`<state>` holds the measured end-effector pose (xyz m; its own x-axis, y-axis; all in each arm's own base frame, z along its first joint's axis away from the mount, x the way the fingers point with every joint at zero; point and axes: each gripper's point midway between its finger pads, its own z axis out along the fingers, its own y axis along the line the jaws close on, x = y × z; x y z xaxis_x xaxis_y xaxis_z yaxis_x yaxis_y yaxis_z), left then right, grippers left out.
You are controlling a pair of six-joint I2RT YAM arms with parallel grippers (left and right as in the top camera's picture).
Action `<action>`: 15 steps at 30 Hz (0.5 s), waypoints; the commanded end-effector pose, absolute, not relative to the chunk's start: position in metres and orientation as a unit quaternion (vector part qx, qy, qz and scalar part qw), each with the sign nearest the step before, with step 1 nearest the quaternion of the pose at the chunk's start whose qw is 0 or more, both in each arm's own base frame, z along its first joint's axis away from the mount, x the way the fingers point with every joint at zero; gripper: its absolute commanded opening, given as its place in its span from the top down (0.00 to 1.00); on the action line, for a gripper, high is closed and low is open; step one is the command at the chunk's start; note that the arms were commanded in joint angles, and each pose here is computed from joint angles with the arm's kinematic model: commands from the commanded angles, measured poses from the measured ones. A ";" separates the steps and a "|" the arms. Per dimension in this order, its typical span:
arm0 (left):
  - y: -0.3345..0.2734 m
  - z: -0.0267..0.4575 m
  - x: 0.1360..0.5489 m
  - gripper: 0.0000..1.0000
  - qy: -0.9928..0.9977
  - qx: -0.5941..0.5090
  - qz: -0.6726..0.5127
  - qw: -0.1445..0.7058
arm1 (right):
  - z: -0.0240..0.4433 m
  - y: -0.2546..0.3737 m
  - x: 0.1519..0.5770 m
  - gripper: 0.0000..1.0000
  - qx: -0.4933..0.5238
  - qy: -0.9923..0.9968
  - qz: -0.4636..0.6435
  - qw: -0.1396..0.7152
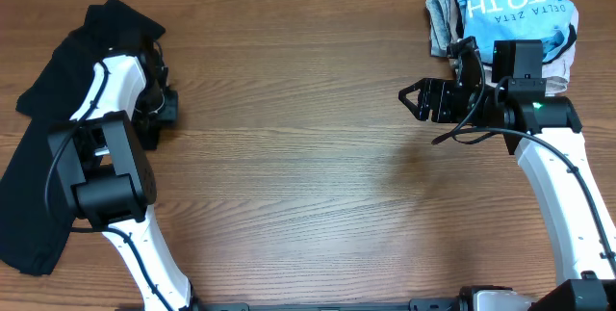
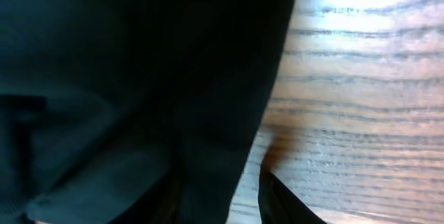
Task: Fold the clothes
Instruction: 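Reach the left gripper to the black t-shirt and grasp it, then drag the black t-shirt with the left gripper toward table center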
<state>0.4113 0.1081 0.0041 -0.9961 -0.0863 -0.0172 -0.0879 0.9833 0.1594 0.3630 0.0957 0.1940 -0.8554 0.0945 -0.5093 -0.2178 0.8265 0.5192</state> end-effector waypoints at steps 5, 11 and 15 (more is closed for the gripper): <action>0.110 -0.007 0.405 0.91 0.996 -0.045 0.074 -0.016 | 0.197 0.093 0.368 0.25 -0.034 0.920 0.277 0.276; 0.105 -0.008 0.400 0.96 0.994 -0.078 0.066 -0.024 | 0.197 0.092 0.368 0.26 -0.034 0.920 0.276 0.276; 0.071 -0.009 0.406 0.96 0.997 -0.074 -0.015 -0.016 | 0.195 0.088 0.370 0.26 -0.030 0.923 0.263 0.278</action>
